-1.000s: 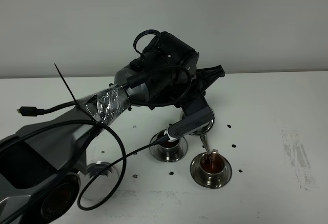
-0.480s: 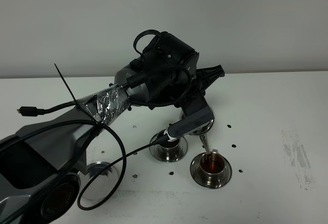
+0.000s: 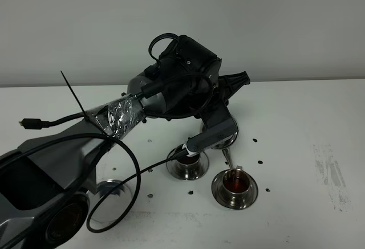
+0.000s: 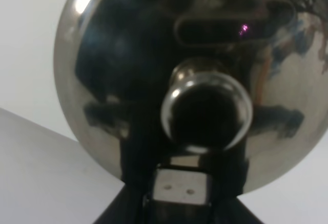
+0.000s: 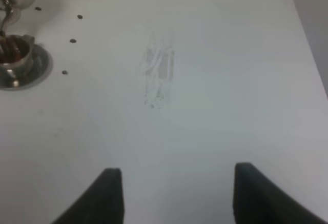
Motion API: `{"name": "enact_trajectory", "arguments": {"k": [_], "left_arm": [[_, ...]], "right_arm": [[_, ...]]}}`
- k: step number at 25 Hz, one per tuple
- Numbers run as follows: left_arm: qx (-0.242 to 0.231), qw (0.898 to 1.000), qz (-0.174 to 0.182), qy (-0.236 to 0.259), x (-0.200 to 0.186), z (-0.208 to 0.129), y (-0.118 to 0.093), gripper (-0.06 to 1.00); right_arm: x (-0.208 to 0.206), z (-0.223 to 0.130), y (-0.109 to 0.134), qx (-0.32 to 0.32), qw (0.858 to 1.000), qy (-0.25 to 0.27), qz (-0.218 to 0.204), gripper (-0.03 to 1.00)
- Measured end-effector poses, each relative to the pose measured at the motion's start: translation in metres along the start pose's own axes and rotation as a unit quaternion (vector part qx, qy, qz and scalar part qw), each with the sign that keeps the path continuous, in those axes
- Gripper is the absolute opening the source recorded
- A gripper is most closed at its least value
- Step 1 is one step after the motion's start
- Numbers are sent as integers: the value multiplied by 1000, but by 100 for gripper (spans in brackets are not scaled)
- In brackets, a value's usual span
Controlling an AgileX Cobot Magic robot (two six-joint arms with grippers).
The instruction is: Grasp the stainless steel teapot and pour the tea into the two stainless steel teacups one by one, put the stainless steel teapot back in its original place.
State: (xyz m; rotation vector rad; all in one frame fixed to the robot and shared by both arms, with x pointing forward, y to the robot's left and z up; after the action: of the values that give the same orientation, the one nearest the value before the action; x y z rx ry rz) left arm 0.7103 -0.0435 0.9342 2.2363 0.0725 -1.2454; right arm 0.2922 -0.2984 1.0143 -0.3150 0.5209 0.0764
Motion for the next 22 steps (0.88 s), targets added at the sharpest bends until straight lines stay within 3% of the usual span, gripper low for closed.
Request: {"name": "enact_trajectory", "arguments": {"k": [22], "left_arm": [[13,1000,4,11,-1,0,3,26]], "right_arm": [[0,0,-1,-2,1000,1,-3,49]]}}
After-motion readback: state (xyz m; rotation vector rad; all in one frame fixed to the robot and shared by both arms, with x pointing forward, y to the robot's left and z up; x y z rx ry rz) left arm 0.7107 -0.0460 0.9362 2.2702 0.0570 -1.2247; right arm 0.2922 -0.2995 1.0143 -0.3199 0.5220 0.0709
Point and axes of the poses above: a point on each arm's last joint axis where the gripper is mounted, x pointing out along that axis toward the gripper, y along the wrist's bending axis when the last joint is at zero, z = x × y, the point moved 7 cm from there along x, pointing out along that axis toward the gripper, and after that the axes turned 10 degrees about -x, right-handed, at the moved point
